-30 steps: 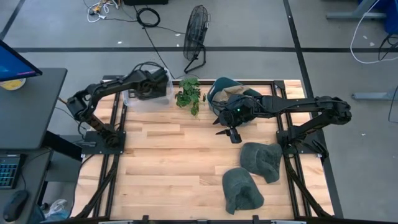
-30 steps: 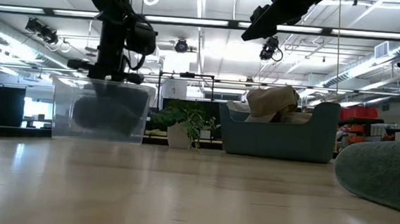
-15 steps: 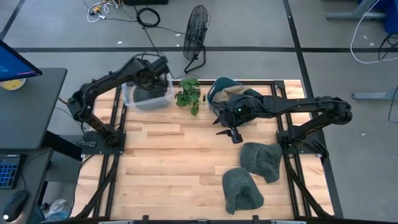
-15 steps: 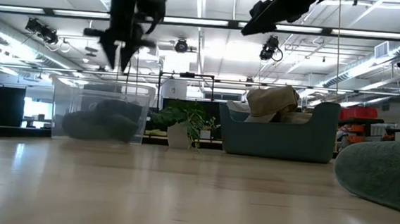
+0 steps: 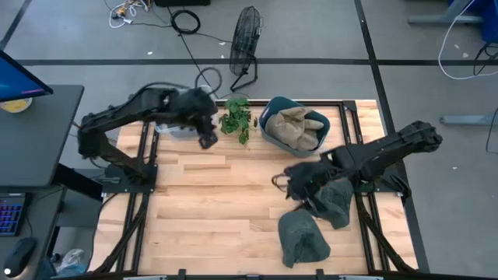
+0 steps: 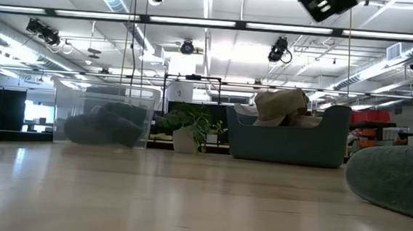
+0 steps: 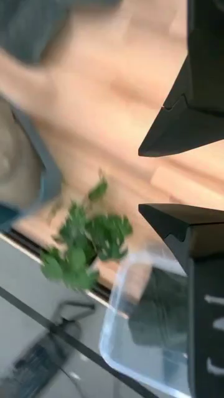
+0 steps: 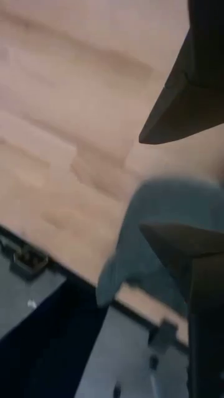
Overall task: Pick & Place hat
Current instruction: Put the bottom right gray cap into the transparent bin
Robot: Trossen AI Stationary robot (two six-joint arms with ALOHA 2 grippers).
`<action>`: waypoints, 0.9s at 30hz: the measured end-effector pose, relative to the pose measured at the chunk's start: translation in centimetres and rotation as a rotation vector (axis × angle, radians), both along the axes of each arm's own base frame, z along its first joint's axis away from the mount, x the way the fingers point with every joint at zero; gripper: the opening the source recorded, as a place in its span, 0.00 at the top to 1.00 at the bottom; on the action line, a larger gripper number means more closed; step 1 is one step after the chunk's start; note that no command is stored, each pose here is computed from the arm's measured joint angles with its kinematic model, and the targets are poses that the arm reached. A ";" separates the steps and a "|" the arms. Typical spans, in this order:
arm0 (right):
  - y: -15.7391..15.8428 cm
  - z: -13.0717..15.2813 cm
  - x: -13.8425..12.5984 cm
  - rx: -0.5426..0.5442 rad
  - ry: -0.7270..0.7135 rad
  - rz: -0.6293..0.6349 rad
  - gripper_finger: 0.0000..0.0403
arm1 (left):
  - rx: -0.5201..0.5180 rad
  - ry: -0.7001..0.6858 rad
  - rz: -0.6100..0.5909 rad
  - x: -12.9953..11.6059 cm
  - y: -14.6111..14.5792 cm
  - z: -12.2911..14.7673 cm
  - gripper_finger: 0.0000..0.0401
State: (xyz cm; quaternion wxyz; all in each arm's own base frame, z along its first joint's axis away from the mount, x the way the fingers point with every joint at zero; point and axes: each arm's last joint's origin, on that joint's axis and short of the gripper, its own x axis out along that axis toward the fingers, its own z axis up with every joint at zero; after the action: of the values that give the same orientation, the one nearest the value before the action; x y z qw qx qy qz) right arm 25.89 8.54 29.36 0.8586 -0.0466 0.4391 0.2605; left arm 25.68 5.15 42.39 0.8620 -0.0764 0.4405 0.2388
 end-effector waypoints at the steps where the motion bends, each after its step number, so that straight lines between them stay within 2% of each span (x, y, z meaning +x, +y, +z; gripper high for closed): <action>1: 0.6 0.0 -0.2 0.011 0.010 0.005 0.45 | -0.002 -0.019 -0.024 -0.4 -0.9 0.4 0.66; 5: 2.8 0.0 -1.1 0.055 0.057 0.009 0.45 | -0.016 -0.093 -0.107 -2.1 -4.0 1.5 0.66; 8: 4.1 -0.4 -1.7 0.040 0.095 0.001 0.45 | -0.014 -0.146 -0.158 -2.9 -6.0 0.7 0.66; 14: 6.9 -2.7 -1.9 0.025 0.200 -0.013 0.45 | -0.076 -0.239 -0.203 -2.9 -9.2 -5.7 0.66; 19: 9.5 -4.9 -1.5 0.001 0.235 0.043 0.45 | -0.134 -0.313 -0.254 -2.4 -11.5 -11.1 0.66; 23: 10.8 -6.4 -1.4 -0.018 0.270 0.060 0.45 | -0.171 -0.386 -0.308 -2.1 -12.8 -13.6 0.66; 27: 11.7 -7.7 -1.3 -0.041 0.295 0.075 0.45 | -0.221 -0.441 -0.297 -2.1 -13.4 -14.7 0.66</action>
State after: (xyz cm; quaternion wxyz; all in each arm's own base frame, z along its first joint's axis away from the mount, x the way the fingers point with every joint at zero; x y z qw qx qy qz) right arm 24.62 20.22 21.68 0.7734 -0.0419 0.5635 0.2873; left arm 23.55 -8.26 27.74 0.9490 -0.1546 0.2721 0.0383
